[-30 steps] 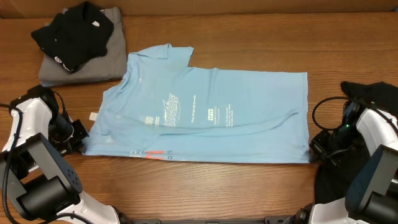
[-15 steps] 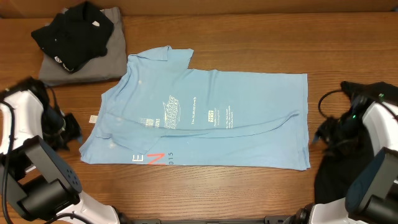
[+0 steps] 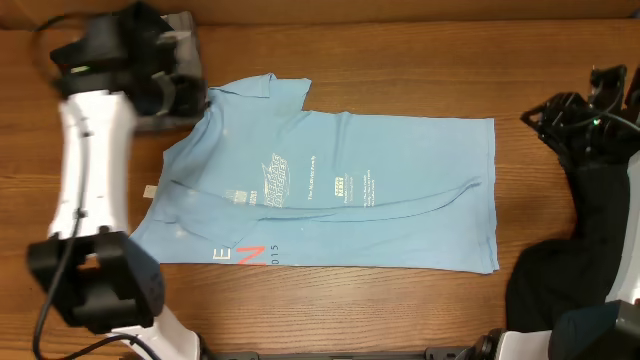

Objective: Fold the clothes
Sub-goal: 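Move the left gripper to the shirt's upper left sleeve corner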

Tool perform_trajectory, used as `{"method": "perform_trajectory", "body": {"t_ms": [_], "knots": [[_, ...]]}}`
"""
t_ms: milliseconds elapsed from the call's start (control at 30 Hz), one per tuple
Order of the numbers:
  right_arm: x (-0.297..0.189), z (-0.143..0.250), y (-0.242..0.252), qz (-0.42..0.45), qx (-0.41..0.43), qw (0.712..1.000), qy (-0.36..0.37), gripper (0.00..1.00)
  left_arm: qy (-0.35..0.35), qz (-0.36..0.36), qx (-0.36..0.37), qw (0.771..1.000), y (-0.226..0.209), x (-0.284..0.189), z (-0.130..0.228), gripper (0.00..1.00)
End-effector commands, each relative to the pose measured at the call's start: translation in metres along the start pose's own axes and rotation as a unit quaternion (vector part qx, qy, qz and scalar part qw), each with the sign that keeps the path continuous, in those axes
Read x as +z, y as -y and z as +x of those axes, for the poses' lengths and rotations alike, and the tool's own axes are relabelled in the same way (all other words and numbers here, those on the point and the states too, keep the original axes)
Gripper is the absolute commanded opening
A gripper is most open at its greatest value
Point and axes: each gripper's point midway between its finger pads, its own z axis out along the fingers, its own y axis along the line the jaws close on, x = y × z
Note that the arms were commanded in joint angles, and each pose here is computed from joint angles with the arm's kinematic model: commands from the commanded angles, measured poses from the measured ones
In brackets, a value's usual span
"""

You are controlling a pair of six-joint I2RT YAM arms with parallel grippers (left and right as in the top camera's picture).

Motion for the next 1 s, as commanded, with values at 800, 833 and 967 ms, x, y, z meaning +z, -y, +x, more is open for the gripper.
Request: {"method": "perform_trajectory", "body": {"t_ms": [800, 833, 967], "knots": [[-0.003, 0.006, -0.005, 0.009, -0.018, 1.0, -0.005, 0.51, 0.011, -0.146, 0.025, 0.989, -0.025, 0.205, -0.001, 0.56], [-0.002, 0.007, -0.004, 0.01, -0.017, 1.0, -0.006, 0.51, 0.01, -0.141, 0.024, 0.99, -0.025, 0.21, 0.001, 0.54], [0.003, 0.01, 0.001, 0.015, -0.013, 1.0, -0.013, 0.51, 0.012, -0.142, 0.021, 0.99, -0.026, 0.215, 0.002, 0.48]]}}
